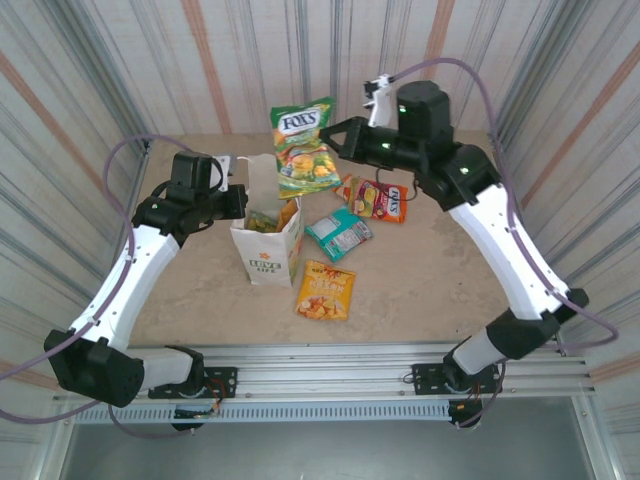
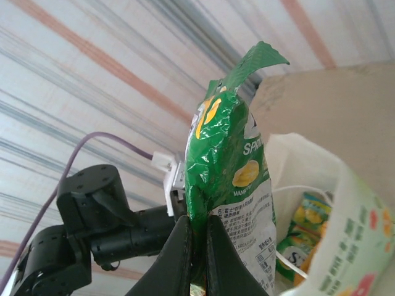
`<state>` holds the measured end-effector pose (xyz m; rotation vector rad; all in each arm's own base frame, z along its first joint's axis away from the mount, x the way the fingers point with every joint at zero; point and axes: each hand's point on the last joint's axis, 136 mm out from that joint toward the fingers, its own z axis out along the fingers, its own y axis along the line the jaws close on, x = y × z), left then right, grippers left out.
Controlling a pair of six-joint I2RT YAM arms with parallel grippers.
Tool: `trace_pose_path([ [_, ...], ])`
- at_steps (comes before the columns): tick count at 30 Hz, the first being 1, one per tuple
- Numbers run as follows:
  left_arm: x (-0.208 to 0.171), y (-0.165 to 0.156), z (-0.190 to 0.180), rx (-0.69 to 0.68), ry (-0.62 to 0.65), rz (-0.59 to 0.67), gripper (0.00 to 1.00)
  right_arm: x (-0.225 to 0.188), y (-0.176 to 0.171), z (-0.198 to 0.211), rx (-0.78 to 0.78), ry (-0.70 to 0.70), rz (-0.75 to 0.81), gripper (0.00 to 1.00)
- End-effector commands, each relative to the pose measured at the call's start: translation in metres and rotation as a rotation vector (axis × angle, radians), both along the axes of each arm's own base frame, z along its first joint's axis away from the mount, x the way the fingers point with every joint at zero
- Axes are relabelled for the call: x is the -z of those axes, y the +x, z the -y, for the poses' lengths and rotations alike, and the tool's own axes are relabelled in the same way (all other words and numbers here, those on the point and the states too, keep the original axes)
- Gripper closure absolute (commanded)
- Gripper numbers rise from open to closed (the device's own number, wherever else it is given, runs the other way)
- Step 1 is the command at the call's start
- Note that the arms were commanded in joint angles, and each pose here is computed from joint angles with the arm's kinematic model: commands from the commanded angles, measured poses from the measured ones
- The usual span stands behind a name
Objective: Place the snacks into the paper bag
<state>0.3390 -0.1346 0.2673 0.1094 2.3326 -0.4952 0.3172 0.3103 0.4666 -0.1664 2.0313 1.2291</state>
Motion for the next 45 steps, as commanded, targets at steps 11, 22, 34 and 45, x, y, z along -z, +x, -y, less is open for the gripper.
trace_pose_path([
  [11, -0.013, -0.004, -0.004, 0.000, -0.002, 0.024, 0.95, 0.058, 0.007, -0.033, 0.120, -0.137, -0.204, 1.00],
  [22, -0.011, -0.005, -0.003, 0.002, -0.007, 0.022, 0.95, 0.109, 0.012, -0.033, 0.193, -0.256, -0.318, 1.00],
  [34, -0.013, -0.007, -0.003, 0.003, -0.009, 0.028, 0.95, 0.106, 0.009, -0.076, 0.081, -0.213, -0.292, 0.67],
  [45, -0.017, -0.009, -0.007, -0.011, -0.001, 0.039, 0.76, 0.074, -0.006, -0.052, 0.055, -0.237, -0.112, 0.64],
])
